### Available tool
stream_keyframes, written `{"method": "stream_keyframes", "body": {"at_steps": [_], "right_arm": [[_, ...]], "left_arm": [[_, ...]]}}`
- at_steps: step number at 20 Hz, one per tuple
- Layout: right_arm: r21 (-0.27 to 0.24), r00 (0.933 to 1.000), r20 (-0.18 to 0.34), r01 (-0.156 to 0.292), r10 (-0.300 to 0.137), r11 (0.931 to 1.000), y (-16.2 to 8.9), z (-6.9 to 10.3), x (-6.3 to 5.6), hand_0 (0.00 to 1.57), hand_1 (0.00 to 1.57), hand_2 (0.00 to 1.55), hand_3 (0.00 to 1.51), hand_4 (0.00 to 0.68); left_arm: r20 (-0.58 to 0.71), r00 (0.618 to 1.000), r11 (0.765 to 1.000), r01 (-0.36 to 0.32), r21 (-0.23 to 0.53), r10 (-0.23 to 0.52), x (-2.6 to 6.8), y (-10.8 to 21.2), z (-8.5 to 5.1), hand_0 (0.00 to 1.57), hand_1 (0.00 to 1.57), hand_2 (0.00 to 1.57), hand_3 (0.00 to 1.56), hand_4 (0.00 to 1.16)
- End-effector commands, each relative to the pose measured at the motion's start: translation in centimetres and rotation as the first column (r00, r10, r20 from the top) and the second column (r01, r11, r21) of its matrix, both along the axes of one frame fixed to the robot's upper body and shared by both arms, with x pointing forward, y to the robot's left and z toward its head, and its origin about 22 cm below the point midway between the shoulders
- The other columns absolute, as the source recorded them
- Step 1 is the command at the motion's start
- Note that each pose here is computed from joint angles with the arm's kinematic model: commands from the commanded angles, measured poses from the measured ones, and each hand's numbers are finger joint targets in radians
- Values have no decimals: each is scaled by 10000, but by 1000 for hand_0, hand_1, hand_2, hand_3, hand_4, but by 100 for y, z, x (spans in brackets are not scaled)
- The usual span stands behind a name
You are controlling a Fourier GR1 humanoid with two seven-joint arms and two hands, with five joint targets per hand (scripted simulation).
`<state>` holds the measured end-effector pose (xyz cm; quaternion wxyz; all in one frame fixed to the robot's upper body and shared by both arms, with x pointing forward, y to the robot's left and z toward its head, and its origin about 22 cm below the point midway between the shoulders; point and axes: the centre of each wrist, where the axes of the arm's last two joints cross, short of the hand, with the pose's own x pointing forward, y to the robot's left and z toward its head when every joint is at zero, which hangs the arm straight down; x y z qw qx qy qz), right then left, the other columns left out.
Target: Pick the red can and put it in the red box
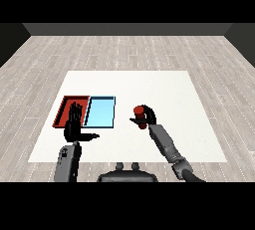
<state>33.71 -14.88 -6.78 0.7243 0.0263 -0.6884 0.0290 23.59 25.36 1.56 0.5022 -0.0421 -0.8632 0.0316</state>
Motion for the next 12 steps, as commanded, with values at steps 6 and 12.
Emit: {"method": "stream_keyframes", "body": {"at_steps": [6,12], "right_arm": [[-224,9964,837,120,-101,9997,39,126,54,1529,1529,1470,1395,580],[298,9769,2126,178,-237,9994,-85,580,12,1547,1547,1458,1383,581]], "left_arm": [[95,10000,9999,-10,-150,12,262,72,7,0,0,0,0,0],[-60,9998,9998,206,-48,-206,31,-62,18,0,0,0,0,0]]}}
